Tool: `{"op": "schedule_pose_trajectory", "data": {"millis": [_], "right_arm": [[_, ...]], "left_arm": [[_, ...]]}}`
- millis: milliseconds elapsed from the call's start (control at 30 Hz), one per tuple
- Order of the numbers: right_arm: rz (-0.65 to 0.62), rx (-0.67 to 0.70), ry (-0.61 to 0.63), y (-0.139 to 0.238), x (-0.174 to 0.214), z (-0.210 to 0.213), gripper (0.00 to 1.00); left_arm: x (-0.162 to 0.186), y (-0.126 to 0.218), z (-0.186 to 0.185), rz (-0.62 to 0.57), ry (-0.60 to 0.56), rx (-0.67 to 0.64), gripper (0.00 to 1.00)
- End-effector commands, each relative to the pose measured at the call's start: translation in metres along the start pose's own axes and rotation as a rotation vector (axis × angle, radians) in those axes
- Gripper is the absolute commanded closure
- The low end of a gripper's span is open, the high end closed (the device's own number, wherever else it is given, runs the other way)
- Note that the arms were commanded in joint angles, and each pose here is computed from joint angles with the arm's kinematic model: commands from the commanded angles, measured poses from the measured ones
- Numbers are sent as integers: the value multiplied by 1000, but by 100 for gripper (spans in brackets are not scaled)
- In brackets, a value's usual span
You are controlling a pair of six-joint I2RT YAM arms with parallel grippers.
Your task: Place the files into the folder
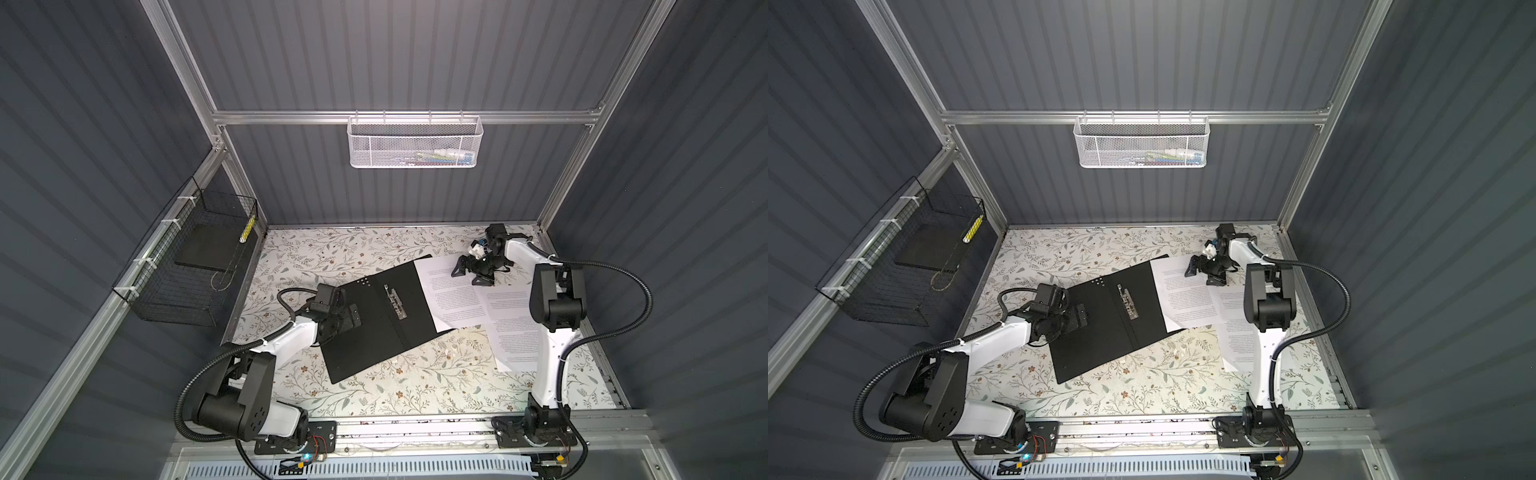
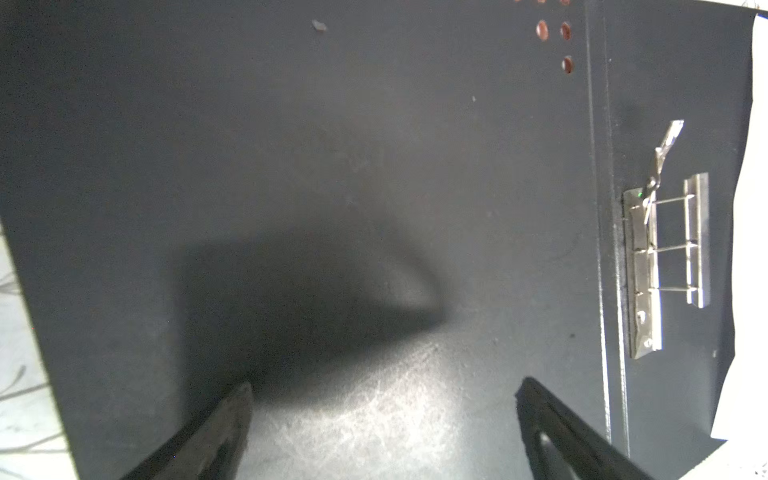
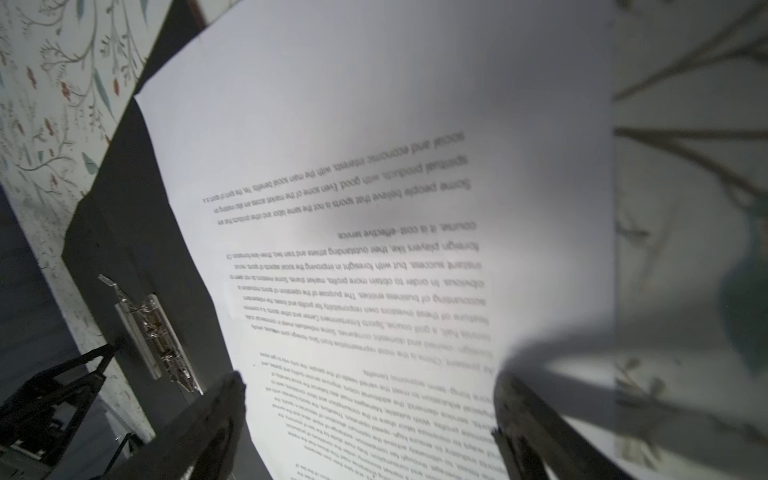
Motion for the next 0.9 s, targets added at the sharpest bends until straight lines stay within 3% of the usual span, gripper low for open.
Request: {"op": "schedule_pose_trajectory", "data": {"millis": [0, 367, 867], "right_arm": [[-144, 126, 4, 33, -12, -11, 6], [-103, 149, -34, 11, -21, -27, 5], [-17, 60, -24, -6, -13, -10, 5]], "left_arm": [[7, 3, 7, 22, 13, -22, 0], [7, 3, 7, 25, 9, -23, 0], [9, 1, 8, 31, 17, -27, 0]]}}
Point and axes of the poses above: each gripper's point midway between its finger pads, its own y axis back along the fingers, its own z axis along the line the jaws close on, x = y × z, the point moved 4 cm from there along y, back along the fingers, and after that the axes turned 11 degrees about -y, right-handed, at the moved point
